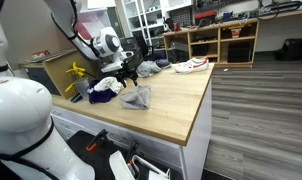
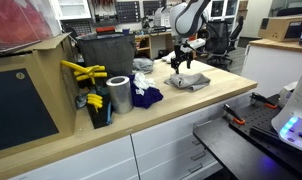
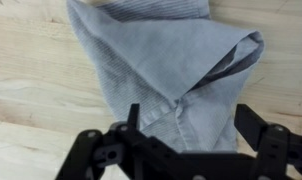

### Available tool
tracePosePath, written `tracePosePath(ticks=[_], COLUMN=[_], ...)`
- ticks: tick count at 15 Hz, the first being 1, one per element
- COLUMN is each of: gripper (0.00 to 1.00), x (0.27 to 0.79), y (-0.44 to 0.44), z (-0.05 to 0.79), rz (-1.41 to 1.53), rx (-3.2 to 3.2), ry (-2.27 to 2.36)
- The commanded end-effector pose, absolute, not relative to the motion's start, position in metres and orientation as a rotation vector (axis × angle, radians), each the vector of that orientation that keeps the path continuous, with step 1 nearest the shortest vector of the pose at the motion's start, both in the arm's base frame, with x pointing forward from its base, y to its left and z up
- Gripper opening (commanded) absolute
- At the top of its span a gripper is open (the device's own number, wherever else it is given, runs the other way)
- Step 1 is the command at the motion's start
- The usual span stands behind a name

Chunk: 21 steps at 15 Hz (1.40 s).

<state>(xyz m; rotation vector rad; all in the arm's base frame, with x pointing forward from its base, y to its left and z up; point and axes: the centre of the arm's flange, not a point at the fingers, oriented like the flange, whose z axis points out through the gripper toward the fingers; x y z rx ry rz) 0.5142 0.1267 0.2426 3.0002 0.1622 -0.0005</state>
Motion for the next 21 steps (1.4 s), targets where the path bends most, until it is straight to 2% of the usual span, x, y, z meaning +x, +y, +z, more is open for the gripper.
tracePosePath(ticks=[1,5,15,16,17,21], gripper=[1.00,1.00,1.00,0.75,0.74,0.42], x=[0.507,0.511,0.503,0.503,0.502,0.501], y=[0.097,0.073,0.047,0.044,0.042,0.038], z=[0.280,0.280,0.208,0.203,0.198,0.186], rz=[0.087,0.106,-0.070,-0.069,-0.067,-0.055], rx=[3.041,3.046,3.030,3.017,3.009,2.989], ry=[0.038,-0.087,-0.386,-0.419,-0.444,-0.541])
